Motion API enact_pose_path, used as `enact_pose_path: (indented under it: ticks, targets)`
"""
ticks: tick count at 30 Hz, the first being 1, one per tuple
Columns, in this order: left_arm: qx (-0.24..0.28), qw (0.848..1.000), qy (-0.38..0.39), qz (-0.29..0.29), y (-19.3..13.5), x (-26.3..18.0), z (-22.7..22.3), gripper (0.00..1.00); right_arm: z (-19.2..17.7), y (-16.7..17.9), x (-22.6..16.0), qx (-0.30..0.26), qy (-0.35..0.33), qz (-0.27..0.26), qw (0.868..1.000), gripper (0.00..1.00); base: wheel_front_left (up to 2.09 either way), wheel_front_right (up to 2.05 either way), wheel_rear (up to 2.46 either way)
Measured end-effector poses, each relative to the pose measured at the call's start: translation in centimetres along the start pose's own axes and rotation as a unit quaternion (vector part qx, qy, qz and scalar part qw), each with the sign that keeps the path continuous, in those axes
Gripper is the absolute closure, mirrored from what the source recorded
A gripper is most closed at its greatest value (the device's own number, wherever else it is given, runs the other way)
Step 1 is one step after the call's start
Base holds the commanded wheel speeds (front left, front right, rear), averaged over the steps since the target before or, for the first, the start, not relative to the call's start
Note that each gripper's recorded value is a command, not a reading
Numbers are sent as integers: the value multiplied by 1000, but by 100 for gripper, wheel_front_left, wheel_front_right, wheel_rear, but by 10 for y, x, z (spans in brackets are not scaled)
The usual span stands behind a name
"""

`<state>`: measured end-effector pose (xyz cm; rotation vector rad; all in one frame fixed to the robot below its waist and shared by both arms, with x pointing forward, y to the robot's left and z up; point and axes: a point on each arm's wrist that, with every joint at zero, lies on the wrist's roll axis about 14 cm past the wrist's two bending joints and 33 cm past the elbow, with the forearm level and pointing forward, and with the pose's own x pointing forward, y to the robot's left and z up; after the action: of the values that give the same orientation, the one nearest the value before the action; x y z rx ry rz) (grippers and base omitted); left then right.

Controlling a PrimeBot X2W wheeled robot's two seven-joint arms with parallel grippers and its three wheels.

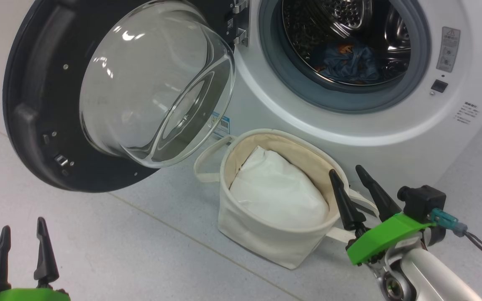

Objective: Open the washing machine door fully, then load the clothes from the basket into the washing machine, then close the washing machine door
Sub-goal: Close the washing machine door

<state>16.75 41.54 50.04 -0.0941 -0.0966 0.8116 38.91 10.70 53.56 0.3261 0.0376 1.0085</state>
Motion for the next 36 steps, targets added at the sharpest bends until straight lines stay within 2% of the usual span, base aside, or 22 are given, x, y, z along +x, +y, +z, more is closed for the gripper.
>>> enact_pose_path:
  ticks: [15,28,29,30,31,32,36]
  targets:
    - [-1,1000,3,15,7,-2,-1,0,-11,5,2,9,14,12,1000,0,0,0,0]
    - [0,1000,-8,16,6,-1,6,0,-3,7,10,5,5,19,1000,0,0,0,0]
    - [-1,1000,-10,15,6,-1,6,5,-3,7,10,5,5,19,1000,0,0,0,0]
    - [-1,1000,-11,15,6,-1,7,30,-3,7,10,5,5,18,1000,0,0,0,0]
    - [-3,1000,-11,16,6,-1,7,92,-3,7,10,5,5,18,1000,0,0,0,0]
    - [-3,1000,-11,15,5,-1,7,100,-3,7,10,5,5,18,1000,0,0,0,0]
    - [-8,1000,-20,13,5,0,12,100,-2,6,9,4,4,17,1000,0,0,0,0]
